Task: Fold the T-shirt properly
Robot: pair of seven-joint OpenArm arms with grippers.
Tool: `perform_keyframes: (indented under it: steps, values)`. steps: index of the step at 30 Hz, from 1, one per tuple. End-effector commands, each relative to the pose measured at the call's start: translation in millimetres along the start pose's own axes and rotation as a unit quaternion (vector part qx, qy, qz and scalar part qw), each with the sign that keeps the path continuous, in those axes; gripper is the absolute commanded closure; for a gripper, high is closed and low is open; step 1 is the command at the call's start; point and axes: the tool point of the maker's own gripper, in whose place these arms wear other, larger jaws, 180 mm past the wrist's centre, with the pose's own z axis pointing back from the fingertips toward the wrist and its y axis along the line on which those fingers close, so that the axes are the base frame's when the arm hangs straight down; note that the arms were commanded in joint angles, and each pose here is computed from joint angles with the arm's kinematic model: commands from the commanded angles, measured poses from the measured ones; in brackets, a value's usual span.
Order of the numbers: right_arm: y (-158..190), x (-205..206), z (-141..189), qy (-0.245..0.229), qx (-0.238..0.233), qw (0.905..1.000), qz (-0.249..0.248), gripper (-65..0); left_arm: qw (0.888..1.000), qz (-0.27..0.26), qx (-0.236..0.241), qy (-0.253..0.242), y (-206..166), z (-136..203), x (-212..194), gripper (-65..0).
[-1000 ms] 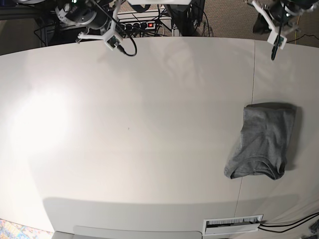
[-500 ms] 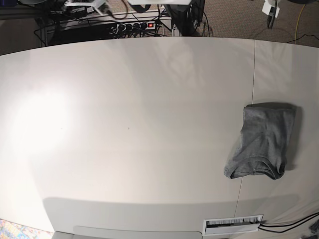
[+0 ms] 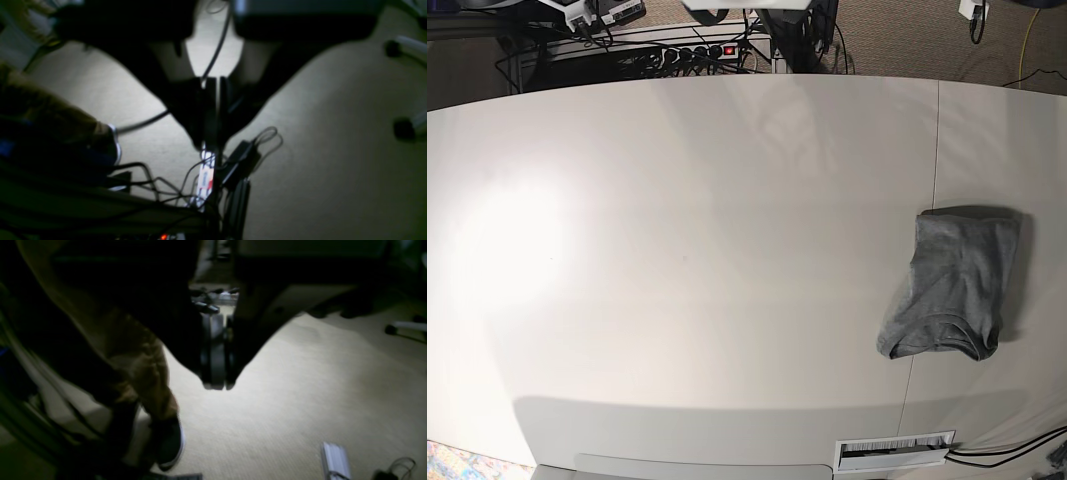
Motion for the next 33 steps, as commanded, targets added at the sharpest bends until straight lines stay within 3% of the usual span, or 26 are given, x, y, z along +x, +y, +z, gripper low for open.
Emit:
perform_keyframes:
  steps: [1, 4, 9, 13, 20, 25, 33]
  values:
    - [-3, 4, -4, -0.011, 0.004, 0.9998, -0.017, 0.0, 1.0, 0.006, 0.001, -0.002, 6, -1, -1, 0.0]
    - [4, 14, -26, -0.03, 0.034, 0.9969, -0.064, 0.0, 1.0, 0.007, -0.007, 0.012, 14, -21, -9, 0.0]
    - [35, 19, -61, -0.001, 0.087, 0.9929, -0.082, 0.0, 1.0, 0.023, 0.002, 0.021, 28, -49, -14, 0.0]
    - [57, 32, -83, -0.005, 0.108, 0.9924, -0.059, 0.0, 0.999, 0.017, 0.014, 0.024, 36, -64, -15, 0.0]
    - [106, 70, -105, -0.082, 0.13, 0.9877, 0.028, 0.0, 0.999, 0.012, 0.021, 0.037, 42, -86, -20, 0.0]
    - [133, 79, -120, -0.063, 0.091, 0.9933, 0.034, 0.0, 0.999, 0.003, 0.022, 0.046, 36, -104, -22, 0.0]
    - [158, 100, -123, -0.057, 0.036, 0.9976, -0.016, 0.0, 0.991, -0.09, 0.057, 0.078, 5, -134, -38, 0.0]
